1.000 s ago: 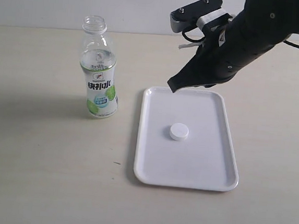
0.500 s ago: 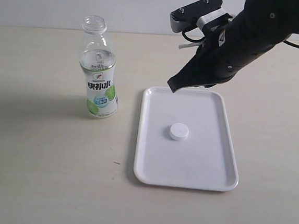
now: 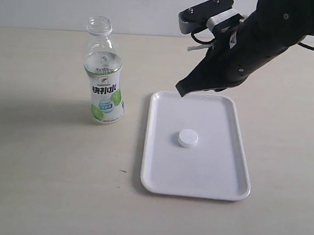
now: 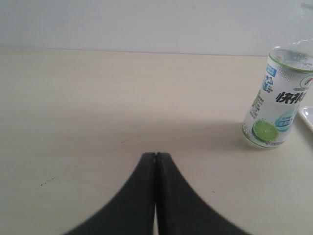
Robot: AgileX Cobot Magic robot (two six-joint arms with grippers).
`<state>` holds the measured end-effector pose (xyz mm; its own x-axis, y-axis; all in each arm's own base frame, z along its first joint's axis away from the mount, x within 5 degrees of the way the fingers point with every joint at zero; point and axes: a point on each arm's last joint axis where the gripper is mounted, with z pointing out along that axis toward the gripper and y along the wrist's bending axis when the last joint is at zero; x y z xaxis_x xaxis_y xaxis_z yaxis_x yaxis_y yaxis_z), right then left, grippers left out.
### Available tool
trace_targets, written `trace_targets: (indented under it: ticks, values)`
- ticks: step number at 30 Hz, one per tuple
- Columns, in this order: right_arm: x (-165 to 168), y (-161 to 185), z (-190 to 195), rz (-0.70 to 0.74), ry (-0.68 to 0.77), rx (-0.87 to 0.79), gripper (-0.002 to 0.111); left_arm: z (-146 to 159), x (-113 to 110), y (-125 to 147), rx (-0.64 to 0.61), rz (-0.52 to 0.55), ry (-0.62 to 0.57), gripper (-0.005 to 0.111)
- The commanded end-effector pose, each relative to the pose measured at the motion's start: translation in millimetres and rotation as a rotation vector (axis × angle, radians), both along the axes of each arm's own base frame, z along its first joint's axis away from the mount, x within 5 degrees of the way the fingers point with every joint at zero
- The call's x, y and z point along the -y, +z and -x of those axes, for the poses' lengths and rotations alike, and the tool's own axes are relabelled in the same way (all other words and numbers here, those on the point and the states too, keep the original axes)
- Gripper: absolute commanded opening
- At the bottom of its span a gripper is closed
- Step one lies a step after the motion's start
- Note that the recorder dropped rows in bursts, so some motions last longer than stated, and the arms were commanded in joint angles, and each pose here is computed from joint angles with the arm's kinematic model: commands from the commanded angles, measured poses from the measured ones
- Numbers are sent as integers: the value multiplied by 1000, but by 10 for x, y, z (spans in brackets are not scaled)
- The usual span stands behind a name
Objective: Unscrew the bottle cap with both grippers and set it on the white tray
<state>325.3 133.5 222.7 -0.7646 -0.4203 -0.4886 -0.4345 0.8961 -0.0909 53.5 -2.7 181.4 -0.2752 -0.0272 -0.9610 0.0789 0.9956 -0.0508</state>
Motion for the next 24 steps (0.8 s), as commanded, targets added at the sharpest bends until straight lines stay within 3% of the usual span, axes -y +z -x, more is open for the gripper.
trace_targets:
  ticks: [1, 6, 10, 12, 15, 20, 24]
  values:
    - [56, 4, 51, 32, 21, 28, 0, 2, 2, -1, 8, 11, 1, 0]
    - [247, 84, 319, 109, 59, 134, 0, 2, 2, -1, 8, 11, 1, 0]
    - [480, 186, 698, 126, -5, 236, 0, 2, 2, -1, 8, 11, 1, 0]
    - [733, 252, 1006, 98, -122, 299, 0, 2, 2, -1, 8, 11, 1, 0]
    - [1149, 289, 1484, -81, -425, 393, 0, 2, 2, -1, 8, 11, 1, 0]
    - [1478, 295, 2045, -210, -553, 715, 0, 2, 2, -1, 8, 11, 1, 0]
    - [1557, 246, 2318, -205, -626, 853, 0, 2, 2, -1, 8, 11, 1, 0]
